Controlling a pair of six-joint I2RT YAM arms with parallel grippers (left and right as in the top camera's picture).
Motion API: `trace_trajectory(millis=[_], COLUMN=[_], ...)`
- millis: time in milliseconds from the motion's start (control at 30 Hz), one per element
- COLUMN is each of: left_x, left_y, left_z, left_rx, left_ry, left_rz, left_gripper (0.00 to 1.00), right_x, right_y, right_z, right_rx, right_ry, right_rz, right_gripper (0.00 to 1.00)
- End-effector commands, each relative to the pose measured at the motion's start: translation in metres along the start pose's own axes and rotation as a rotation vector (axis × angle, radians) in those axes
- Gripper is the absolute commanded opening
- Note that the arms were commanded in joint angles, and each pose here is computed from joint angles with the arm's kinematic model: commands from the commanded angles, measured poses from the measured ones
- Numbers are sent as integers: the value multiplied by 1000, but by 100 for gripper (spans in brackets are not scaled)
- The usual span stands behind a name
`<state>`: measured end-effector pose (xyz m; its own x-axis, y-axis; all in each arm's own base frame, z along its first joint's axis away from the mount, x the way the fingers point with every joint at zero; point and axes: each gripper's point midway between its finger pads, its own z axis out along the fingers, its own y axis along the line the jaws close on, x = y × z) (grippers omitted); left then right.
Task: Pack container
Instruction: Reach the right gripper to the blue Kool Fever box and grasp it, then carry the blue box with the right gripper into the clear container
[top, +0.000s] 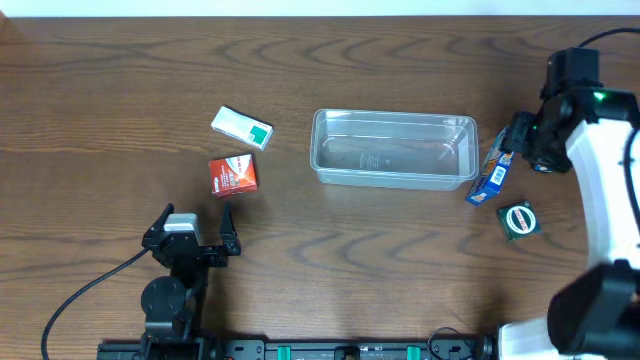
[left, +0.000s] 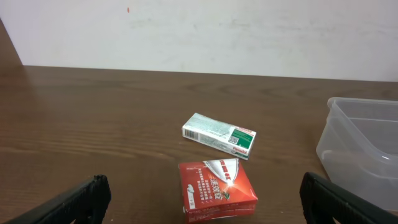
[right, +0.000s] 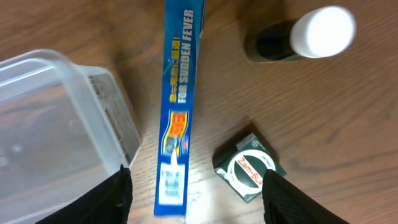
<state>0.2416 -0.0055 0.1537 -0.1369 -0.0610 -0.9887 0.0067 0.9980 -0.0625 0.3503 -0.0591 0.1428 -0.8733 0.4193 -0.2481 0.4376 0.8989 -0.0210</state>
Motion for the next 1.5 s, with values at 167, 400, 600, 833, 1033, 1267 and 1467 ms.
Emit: trace_trajectory(millis=[167,400,600,833,1033,1267,1467], left_x=[16,16,16,16,16,16,16], left_y=[0,0,0,0,0,0,0], left_z=[3,3,3,3,3,3,3], left_rx=[7,7,7,7,7,7,7], left_ry=[37,37,37,37,37,37,37], left_rz=[10,10,10,10,10,10,10], left_gripper=[98,98,98,98,98,98,98], right_x=[-3,-2,-4,-4,0,-15,-42], right_y=[1,4,7,7,6,8,16], right_z=[39,66,74,75,77,48,-30], right_rx=[32,47,41,41,44,15,-77], right_ry=[67,110,107,106,114,34,-165], right_rz=[22,24,28,28,26,-5,-109], right_gripper=[64,64,57,24,15,4,1])
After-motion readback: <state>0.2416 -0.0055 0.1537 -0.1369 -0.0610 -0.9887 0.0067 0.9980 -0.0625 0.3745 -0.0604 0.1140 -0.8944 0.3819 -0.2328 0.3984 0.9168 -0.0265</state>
